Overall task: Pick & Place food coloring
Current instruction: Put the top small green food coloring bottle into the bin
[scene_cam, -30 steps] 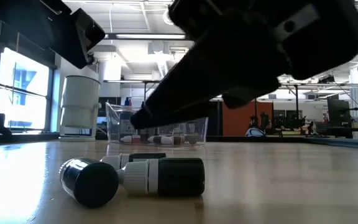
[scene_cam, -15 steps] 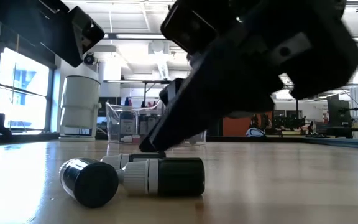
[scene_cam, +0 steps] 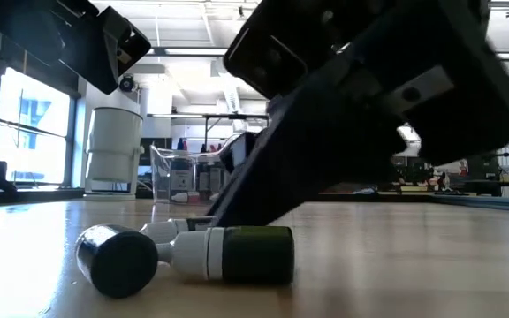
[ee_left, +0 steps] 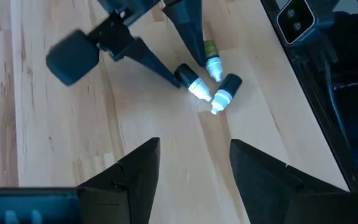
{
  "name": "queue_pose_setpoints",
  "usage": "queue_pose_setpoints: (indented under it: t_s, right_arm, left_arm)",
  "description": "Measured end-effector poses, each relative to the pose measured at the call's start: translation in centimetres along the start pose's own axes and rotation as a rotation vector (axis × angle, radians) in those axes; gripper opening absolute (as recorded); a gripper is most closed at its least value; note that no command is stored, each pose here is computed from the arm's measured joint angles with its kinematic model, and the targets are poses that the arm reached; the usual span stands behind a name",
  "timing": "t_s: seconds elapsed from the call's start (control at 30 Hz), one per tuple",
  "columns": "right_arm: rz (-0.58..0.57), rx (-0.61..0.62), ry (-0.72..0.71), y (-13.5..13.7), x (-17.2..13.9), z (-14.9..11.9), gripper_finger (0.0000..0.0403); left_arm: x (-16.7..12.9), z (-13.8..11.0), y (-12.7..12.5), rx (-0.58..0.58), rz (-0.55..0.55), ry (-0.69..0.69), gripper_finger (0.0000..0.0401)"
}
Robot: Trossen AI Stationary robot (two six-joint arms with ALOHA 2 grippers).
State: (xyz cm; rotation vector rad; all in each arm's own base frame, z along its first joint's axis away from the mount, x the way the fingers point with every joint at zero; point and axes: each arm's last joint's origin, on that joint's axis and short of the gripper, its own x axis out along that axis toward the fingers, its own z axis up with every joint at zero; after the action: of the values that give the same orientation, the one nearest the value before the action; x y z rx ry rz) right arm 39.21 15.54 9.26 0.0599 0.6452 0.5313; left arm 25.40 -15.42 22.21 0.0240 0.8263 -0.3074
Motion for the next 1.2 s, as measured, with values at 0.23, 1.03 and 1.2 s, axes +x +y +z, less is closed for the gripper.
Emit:
queue_pose_setpoints:
  t_s: [0.23, 1.03, 1.2]
  right_arm:
    - [0.013, -0.031, -0.050, -1.5, 0.2, 0.0, 0.0149]
    - [0.044, 0.011, -0.082, -4.6, -4.6, 3.7, 0.0072]
    - [-0.230, -0.105, -0.079, -5.3, -11.0, 7.4, 0.0074]
  left_arm:
    - [0.0, 0.0, 0.0, 0.000, 0.000, 0.000, 0.0192]
    - [0.0, -0.1, 0.0, 0.001, 0.002, 0.006, 0.0192]
    - [0.0, -0.1, 0.0, 0.001, 0.003, 0.008, 0.0192]
